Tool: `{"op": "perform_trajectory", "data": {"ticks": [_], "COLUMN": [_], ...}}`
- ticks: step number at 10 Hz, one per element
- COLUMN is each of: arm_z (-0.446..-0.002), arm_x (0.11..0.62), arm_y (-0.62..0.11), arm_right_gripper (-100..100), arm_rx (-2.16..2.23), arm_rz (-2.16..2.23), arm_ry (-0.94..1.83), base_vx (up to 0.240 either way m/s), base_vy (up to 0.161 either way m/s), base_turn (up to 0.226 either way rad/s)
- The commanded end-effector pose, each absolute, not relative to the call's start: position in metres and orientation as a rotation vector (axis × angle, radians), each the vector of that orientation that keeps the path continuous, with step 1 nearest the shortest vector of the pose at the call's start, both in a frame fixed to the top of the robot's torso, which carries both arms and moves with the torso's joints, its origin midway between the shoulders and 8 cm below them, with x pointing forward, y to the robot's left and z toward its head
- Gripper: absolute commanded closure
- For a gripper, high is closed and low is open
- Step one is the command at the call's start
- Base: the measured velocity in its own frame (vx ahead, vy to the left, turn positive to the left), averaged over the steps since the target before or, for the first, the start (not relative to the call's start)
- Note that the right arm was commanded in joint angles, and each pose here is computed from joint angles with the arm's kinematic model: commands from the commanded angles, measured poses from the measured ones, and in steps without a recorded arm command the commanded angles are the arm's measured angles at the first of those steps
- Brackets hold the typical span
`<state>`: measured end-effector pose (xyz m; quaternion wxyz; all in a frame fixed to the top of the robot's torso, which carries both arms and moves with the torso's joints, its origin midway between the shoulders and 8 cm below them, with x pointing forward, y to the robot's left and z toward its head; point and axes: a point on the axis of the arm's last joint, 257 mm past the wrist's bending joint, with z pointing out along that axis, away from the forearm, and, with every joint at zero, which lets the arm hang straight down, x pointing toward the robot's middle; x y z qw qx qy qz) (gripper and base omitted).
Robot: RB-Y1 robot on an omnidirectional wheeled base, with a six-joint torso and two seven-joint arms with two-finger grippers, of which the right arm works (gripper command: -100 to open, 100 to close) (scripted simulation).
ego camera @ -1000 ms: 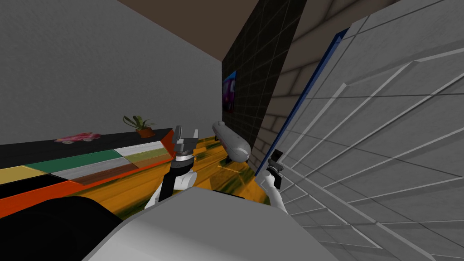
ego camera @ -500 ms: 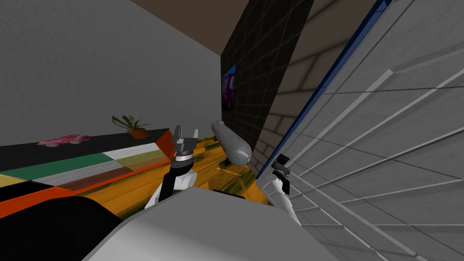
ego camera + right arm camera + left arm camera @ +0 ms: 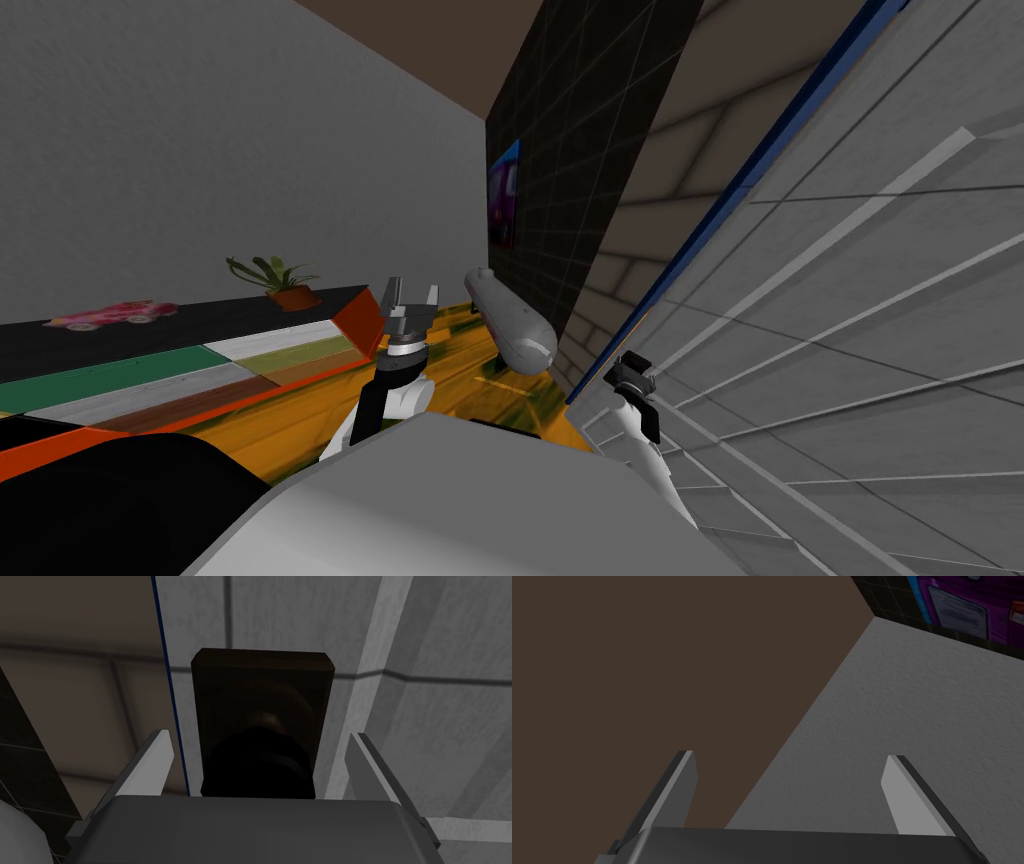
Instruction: Pull the door open
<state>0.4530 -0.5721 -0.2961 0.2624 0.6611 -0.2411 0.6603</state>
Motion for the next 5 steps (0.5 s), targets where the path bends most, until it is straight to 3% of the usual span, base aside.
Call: {"op": "perform_trajectory", "data": {"ticks": [1,5], "arm_z": [-0.2963,-0.2963], "arm_x": [0.4534,0.4534], "arm_y": [-0.5716,-0.5716], "arm_right_gripper": [100,100], "arm_rx": [1.786,1.786], "arm_rz": [1.786,1.786], "arm_ry": [-0.652,-0.652], "base_vx": [-0.007,-0.013], "base_vy": [0.0,0.001], "base_turn": [-0.001,0.004]}}
